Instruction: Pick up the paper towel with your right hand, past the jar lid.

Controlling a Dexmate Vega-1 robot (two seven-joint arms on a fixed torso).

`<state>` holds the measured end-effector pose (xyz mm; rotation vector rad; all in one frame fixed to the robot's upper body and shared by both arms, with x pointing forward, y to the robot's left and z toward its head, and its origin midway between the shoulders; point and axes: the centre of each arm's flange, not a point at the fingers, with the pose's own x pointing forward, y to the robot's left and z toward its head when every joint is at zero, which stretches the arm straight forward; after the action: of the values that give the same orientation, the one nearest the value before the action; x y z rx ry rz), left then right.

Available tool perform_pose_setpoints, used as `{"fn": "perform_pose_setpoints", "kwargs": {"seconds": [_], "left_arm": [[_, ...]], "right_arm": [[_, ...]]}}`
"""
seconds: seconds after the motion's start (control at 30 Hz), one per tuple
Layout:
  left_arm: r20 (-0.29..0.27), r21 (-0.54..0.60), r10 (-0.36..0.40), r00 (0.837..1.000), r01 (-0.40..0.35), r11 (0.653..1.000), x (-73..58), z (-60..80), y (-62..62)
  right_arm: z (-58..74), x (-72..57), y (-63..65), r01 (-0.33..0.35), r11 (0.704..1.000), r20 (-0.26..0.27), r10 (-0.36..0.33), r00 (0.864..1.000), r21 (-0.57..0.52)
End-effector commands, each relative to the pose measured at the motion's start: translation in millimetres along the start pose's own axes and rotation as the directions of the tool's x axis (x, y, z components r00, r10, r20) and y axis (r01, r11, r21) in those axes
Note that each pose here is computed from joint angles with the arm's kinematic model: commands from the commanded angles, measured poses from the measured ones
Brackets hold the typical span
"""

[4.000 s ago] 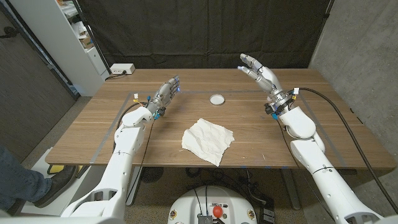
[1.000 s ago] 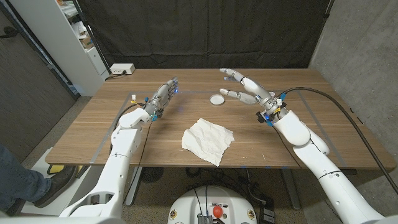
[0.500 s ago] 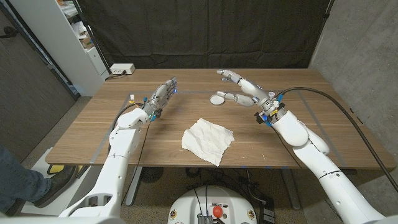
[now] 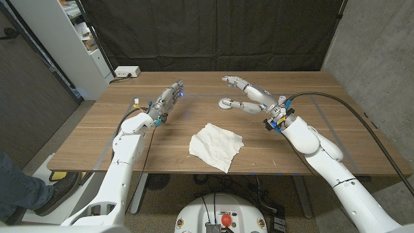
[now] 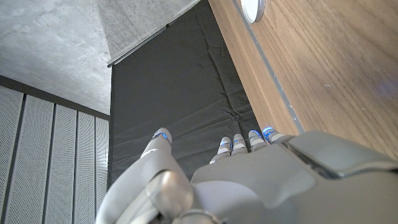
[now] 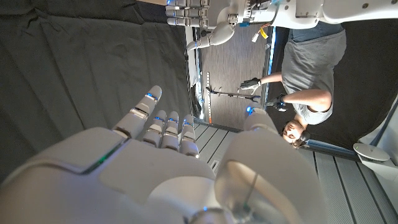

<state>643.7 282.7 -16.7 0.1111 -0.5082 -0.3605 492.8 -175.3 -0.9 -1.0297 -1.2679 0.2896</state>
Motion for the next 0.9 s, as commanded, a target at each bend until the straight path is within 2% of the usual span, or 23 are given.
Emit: {"fn": "perform_pose_setpoints", "kwargs": {"seconds": [0.03,0.3,0.4,0.9], "left_arm": [[0.002,0.003,-0.004,1.0,0.004,1.0,-0.7,-0.4,-0.3],[0.005,0.007,0.0,1.0,0.0,1.0,-3.4,1.8,0.1],[0.006,0.008,0.0,1.0,0.0,1.0,-4.4,2.5,0.2],[-0.003,0.019,-0.003,1.0,0.003,1.0,-5.7,4.9,-2.9]], "right_arm": [[3.6,-1.6,5.5,-0.029,0.998,0.003,0.03,1.0,-0.05],[6.7,-0.9,9.1,-0.05,0.994,0.006,0.051,0.999,-0.099],[10.2,-0.6,10.9,-0.061,0.984,0.005,0.063,0.998,-0.169],[11.1,-3.7,15.3,-0.066,0.979,0.012,0.07,0.997,-0.194]]}}
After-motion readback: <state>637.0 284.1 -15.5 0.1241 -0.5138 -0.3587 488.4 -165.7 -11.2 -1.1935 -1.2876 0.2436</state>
